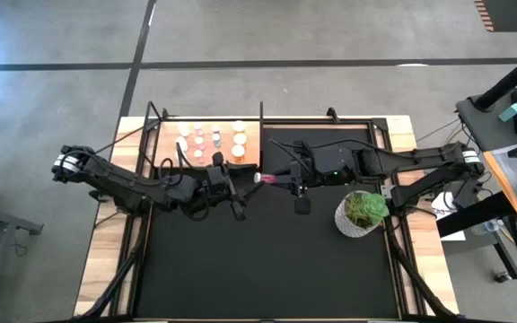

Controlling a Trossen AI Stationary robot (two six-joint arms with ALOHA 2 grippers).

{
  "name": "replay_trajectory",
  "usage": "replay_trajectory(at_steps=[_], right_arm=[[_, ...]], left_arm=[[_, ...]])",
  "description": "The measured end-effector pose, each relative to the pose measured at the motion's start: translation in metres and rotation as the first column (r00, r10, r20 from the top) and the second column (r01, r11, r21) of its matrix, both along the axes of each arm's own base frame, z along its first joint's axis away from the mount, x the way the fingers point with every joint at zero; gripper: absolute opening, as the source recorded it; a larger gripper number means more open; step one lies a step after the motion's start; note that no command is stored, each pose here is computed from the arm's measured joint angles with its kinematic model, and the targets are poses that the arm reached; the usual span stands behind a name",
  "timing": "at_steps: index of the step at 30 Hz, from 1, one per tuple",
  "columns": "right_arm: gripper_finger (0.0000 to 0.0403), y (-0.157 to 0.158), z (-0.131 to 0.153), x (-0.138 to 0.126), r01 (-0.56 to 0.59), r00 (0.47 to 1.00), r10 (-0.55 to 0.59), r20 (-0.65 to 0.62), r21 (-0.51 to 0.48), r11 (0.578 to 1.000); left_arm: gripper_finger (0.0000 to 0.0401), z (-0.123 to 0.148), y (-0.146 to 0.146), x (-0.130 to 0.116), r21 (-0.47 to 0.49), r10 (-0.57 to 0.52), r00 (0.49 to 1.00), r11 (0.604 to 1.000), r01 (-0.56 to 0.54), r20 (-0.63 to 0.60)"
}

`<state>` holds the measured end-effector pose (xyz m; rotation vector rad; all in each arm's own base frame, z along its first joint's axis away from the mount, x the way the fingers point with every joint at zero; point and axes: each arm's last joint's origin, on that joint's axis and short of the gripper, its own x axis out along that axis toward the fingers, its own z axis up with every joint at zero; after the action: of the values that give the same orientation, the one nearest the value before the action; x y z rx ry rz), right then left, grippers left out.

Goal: Pick and place medicine bottles onto shelf by color
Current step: Put the blue pill bottle into the shelf

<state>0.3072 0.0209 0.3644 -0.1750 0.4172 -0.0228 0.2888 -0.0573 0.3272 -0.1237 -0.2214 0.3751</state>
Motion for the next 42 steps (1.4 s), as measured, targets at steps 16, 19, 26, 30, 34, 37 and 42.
replay_trajectory(at_steps=[16, 19, 26, 30, 34, 37, 42], right_arm=[[0.0102, -0.0003, 0.0054, -0.0032, -0.006, 1.000, 0.006, 0.028, -0.014, 1.000], [0.0102, -0.0003, 0.0054, -0.0032, -0.006, 1.000, 0.007, 0.028, -0.013, 1.000], [0.0102, -0.0003, 0.0054, -0.0032, -0.006, 1.000, 0.007, 0.028, -0.013, 1.000], [0.0102, -0.0002, 0.0053, -0.0032, -0.007, 1.000, 0.007, 0.027, -0.013, 1.000], [0.0102, -0.0002, 0.0053, -0.0032, -0.007, 1.000, 0.007, 0.027, -0.013, 1.000], [0.0102, -0.0002, 0.0052, -0.0032, -0.007, 1.000, 0.007, 0.026, -0.013, 1.000], [0.0102, -0.0003, 0.0048, -0.0033, 0.002, 1.000, -0.002, 0.023, 0.007, 1.000]], left_arm=[[0.0191, -0.0022, -0.0008, 0.0009, -0.083, -0.038, 0.999, 0.996, 0.039, 0.010], [0.0170, -0.0028, -0.0014, 0.0011, -0.089, -0.062, 0.998, 0.994, 0.062, 0.013], [0.0135, -0.0022, -0.0016, 0.0013, -0.099, -0.073, 0.997, 0.992, 0.075, 0.020], [0.0118, -0.0020, -0.0016, 0.0013, -0.098, -0.073, 0.997, 0.992, 0.075, 0.021], [0.0108, -0.0020, -0.0016, 0.0013, -0.099, -0.073, 0.997, 0.992, 0.075, 0.021], [0.0107, -0.0020, -0.0016, 0.0013, -0.099, -0.074, 0.997, 0.992, 0.075, 0.021], [0.0106, -0.0024, -0.0016, 0.0012, -0.100, -0.075, 0.997, 0.992, 0.077, 0.021]])
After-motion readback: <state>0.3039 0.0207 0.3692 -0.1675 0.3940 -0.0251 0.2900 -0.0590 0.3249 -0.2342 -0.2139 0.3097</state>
